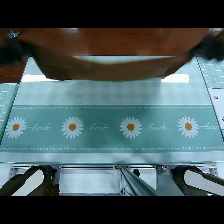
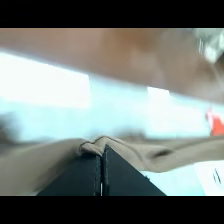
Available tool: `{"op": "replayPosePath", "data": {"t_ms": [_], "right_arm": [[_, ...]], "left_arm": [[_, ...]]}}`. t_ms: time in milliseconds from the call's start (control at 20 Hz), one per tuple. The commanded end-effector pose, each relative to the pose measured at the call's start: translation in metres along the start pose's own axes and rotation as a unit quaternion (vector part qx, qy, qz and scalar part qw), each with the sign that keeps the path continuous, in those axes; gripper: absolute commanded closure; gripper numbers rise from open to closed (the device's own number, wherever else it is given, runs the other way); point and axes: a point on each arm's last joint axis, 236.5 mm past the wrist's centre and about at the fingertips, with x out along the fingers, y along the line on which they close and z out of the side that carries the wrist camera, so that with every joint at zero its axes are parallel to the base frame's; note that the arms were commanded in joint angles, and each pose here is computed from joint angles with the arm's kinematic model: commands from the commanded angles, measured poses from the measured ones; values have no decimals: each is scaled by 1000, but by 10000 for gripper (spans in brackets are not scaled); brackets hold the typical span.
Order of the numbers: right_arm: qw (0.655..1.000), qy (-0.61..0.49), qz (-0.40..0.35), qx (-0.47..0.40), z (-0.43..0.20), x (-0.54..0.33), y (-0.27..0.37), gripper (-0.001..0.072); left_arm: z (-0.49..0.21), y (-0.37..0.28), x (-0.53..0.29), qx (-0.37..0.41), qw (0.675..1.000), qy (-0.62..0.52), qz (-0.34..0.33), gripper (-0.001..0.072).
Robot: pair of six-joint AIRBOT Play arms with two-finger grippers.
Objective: Fold the shirts.
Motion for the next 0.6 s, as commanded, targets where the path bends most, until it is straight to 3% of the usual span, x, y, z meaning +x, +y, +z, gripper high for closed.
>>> {"op": "replayPosePath", "data": {"t_ms": [0,150,350,550], "right_arm": [[976,-166,-57,-131,72,-128,79,696],[949,-252,-68,-176,68,-201,131,696],[934,-268,-108,-209,19,-260,161,696],[934,-269,-110,-208,-30,-289,183,695]], "left_arm": [[103,-102,-86,144,978,-153,20,679],[130,-152,-157,225,945,-225,79,679],[118,-203,-239,317,891,-286,156,679],[61,-207,-275,356,877,-230,226,679]]}}
